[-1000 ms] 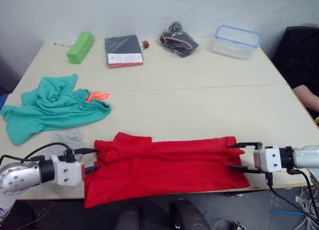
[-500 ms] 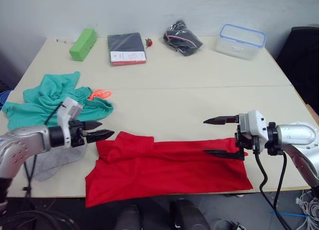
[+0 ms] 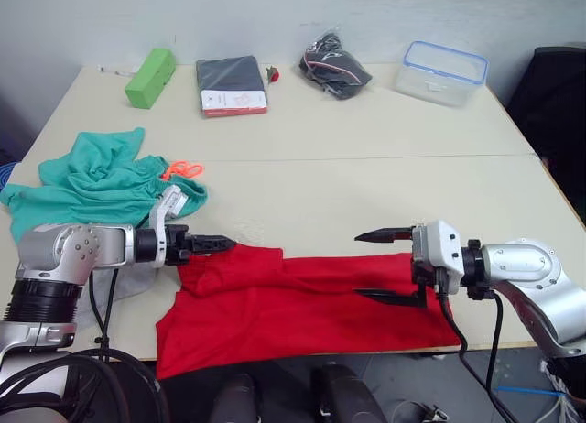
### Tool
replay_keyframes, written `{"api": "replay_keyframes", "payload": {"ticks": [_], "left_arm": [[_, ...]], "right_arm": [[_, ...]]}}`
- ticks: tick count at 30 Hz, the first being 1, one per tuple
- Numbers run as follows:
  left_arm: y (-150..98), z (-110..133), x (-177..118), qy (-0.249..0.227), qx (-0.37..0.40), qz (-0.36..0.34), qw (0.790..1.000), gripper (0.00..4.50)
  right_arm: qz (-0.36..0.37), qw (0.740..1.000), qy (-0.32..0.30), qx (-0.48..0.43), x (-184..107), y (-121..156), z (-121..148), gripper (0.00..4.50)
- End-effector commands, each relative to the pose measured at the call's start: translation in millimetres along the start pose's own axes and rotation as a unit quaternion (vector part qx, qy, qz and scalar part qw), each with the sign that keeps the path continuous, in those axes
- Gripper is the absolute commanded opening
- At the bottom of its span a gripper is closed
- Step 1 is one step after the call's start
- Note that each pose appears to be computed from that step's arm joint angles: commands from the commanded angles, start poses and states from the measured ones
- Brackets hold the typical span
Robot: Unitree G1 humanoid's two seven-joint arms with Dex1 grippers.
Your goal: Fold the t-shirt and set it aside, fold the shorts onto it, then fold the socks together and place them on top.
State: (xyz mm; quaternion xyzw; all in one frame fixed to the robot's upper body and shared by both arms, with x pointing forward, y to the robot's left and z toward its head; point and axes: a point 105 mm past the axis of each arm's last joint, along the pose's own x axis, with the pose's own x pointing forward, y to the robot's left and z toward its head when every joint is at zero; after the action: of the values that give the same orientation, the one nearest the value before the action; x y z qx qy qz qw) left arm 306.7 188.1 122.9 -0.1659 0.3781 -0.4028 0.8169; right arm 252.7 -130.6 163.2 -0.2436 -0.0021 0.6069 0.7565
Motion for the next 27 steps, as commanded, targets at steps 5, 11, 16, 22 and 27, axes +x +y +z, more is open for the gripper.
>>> {"api": "replay_keyframes", "payload": {"ticks": [5,11,16,22,27], "left_arm": [[-15.5,11.6,-5.2,-0.027,0.026,-0.043,0.998,1.02],[-53.0,25.2,-26.9,-0.07,0.111,-0.134,0.982,0.02],[-78.5,-0.7,-39.8,-0.014,0.214,-0.188,0.958,0.02],[-55.7,-61.3,-35.6,0.143,0.347,-0.139,0.916,0.02],[-52.0,-64.9,-32.3,0.135,0.389,-0.137,0.901,0.02]], "right_arm": [[-0.009,1.0,-0.006,-0.024,-2.6,0.6,7.0,4.5],[0.003,1.0,-0.012,-0.017,-1.2,2.4,7.8,4.5],[0.027,0.999,-0.021,-0.012,0.7,7.6,11.5,4.5],[0.036,0.999,-0.021,-0.011,3.5,7.8,10.3,4.5],[0.04,0.999,-0.017,-0.01,4.0,8.4,8.1,4.5]]}}
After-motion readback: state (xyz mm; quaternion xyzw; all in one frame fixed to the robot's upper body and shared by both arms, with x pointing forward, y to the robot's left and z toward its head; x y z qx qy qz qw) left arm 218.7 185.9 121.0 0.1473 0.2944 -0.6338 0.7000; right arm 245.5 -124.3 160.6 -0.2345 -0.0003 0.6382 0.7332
